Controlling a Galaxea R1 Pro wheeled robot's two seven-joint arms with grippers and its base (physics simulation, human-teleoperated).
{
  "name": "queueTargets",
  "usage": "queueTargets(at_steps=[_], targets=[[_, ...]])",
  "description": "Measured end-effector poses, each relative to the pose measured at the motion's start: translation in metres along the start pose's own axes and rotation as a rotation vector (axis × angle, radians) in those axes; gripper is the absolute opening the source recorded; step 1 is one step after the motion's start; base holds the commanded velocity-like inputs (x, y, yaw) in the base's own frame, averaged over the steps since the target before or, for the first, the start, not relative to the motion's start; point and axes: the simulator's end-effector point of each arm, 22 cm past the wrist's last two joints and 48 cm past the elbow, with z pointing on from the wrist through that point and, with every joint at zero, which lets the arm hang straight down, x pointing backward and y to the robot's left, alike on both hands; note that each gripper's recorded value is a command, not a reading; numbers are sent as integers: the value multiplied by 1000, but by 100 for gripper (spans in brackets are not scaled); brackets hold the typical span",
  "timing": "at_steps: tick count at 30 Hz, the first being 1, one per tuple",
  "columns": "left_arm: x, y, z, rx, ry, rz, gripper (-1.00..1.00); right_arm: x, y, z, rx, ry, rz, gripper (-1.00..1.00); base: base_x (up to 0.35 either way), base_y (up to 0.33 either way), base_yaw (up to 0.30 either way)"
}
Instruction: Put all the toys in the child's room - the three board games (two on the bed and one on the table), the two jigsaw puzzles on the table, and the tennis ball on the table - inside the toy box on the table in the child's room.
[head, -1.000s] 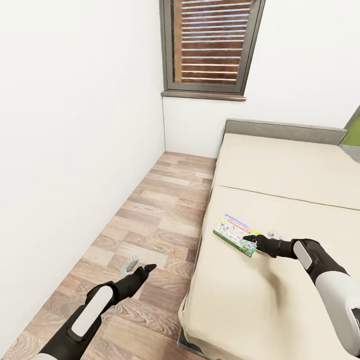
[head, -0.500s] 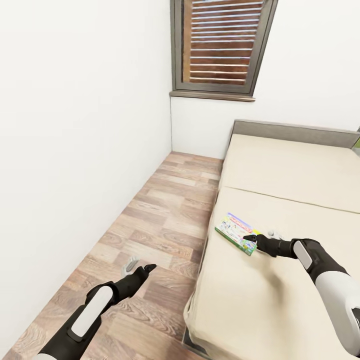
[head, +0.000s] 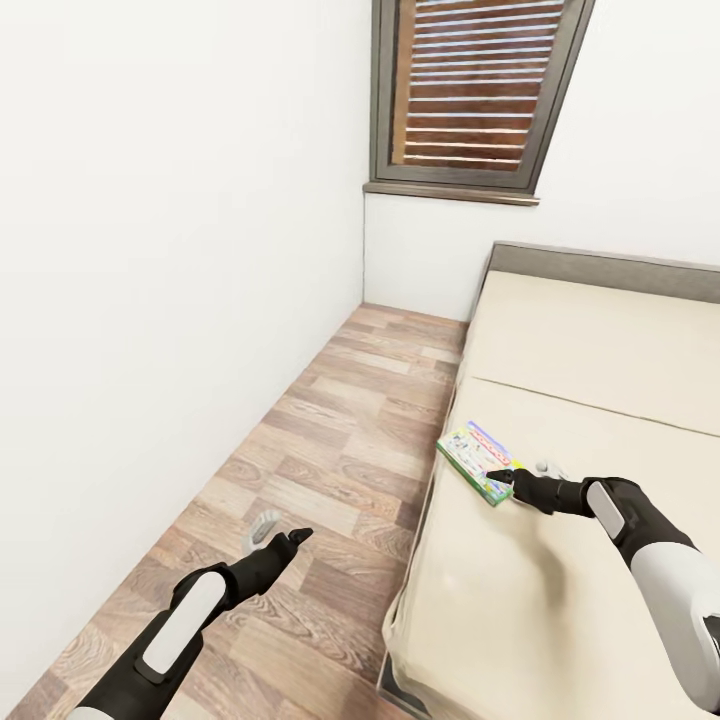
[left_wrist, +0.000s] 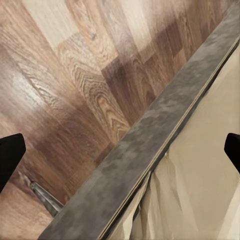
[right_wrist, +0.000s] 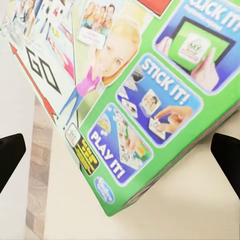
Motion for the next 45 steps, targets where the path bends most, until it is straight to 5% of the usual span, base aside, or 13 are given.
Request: queueTargets(at_steps=[45], targets=[[0,0,0,0,0,0,100,-7,-12,-8,24,-13,9,100,0,0,4]])
